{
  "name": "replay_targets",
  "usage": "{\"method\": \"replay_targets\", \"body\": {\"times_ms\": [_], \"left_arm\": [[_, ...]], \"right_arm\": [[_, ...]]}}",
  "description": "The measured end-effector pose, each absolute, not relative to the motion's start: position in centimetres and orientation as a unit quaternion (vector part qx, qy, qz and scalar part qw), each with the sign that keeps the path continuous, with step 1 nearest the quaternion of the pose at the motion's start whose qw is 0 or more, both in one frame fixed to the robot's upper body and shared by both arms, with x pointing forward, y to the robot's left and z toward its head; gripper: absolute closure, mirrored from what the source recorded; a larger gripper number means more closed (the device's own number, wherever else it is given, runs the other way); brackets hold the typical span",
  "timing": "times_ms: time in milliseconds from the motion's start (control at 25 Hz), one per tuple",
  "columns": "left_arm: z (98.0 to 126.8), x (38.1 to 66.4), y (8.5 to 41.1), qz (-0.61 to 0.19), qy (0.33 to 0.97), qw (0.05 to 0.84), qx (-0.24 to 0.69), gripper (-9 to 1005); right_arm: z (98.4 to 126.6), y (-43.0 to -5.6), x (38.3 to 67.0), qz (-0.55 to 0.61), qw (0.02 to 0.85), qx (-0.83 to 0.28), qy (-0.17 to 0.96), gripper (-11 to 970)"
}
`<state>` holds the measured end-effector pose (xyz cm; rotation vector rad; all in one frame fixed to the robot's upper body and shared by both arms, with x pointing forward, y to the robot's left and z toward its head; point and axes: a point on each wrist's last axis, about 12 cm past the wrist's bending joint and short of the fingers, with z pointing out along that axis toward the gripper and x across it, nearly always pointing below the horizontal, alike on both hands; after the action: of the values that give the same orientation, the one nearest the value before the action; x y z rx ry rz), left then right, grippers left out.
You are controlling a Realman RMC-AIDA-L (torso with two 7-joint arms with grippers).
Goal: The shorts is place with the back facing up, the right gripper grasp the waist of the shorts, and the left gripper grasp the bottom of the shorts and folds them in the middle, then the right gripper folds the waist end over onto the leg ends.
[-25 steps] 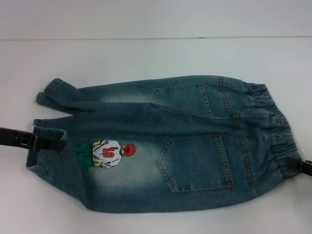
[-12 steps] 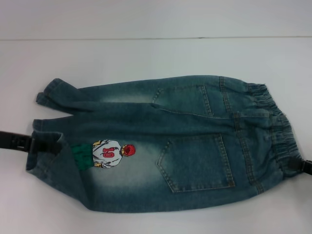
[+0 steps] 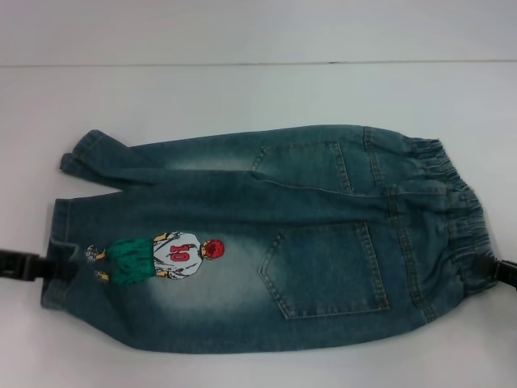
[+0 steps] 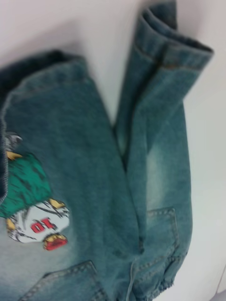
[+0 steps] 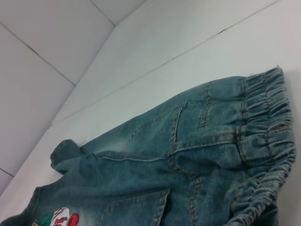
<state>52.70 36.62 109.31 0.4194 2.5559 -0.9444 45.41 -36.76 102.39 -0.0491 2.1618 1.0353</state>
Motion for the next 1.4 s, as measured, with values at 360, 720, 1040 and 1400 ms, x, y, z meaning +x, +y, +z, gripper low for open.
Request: {"method": "replay_targets", "body": {"times_ms": [360, 720, 1040, 1400], "left_arm": [[109.0, 50.1, 39.3, -0.347, 0.905, 0.224, 0.105, 939], [109.1, 49.5, 40.1, -0.349, 0.902, 0.239, 0.091, 940], [109.9, 49.4, 41.1, -0.347, 0.896, 0.265, 0.076, 939], [110.5, 49.6, 41.8, -0.349, 0.885, 0.304, 0.056, 940]], "right_arm": [[102.9, -36.6, 45.5, 0.414, 0.377, -0.028, 0.828, 909], [103.1, -36.2, 44.8, 0.435, 0.383, -0.042, 0.814, 910], [103.4, -35.6, 44.2, 0.458, 0.385, -0.051, 0.800, 910], [104.1, -36.0, 44.2, 0.467, 0.401, -0.048, 0.787, 909]]}}
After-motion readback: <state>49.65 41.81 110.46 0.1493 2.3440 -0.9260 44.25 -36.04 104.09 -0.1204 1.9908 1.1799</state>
